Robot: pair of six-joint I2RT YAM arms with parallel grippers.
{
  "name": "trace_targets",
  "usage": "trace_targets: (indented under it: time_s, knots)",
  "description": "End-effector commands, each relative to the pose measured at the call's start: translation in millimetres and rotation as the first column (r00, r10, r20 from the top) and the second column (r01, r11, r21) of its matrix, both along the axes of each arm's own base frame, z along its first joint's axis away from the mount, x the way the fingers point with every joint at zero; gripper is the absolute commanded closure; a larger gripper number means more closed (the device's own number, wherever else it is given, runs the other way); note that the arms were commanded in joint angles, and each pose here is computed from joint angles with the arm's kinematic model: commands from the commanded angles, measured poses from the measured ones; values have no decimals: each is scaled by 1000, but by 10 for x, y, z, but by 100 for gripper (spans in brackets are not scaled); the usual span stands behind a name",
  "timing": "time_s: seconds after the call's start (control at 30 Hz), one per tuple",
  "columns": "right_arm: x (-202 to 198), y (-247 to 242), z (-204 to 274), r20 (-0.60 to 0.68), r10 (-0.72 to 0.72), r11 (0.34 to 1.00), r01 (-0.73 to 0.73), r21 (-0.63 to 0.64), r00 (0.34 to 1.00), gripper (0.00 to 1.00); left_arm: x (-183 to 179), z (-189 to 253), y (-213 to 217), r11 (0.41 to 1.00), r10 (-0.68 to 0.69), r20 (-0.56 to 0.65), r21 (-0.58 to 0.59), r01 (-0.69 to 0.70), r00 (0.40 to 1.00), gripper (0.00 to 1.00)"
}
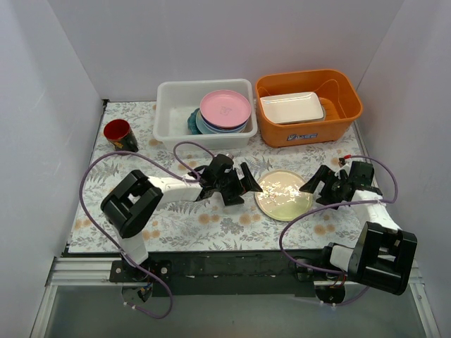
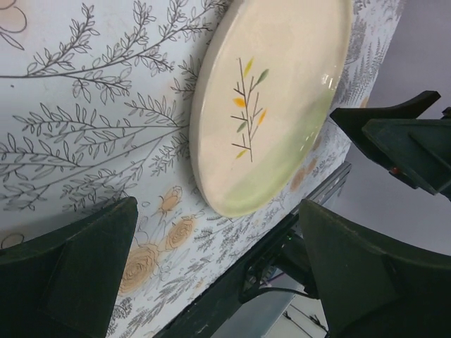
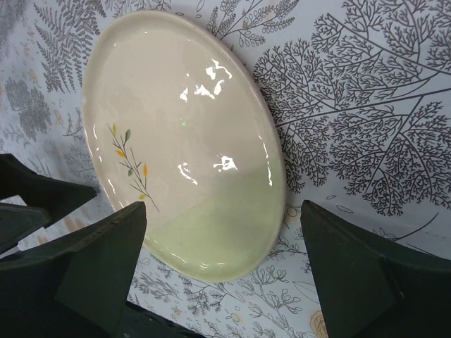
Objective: Place the plates into the plastic bin on the countertop
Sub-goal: Pick up the plate at the center of the board.
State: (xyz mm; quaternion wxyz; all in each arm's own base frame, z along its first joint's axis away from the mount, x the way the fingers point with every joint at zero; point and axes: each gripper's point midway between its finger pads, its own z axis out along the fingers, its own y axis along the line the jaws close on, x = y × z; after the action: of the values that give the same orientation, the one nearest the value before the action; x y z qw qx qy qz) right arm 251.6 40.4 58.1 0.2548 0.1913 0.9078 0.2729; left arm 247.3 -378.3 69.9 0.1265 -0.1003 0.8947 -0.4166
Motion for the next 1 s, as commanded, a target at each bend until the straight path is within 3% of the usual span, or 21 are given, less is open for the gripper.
trace_targets:
  time_s: [0.0,0.73,0.97]
  knots:
    - [29,4,-55,26,24,1000,-24,1,999,3,92,61,-155,999,-30,29,-30,31,999,2]
    - [-21,190,-200,28,71,991,-74,114,997,8,70,-435,-199,999,-42,-52,14,43,998,3]
    - [-88,288,-261,0,120,977,-118,176,993,12,15,-487,-346,998,-51,-57,-51,49,997,5]
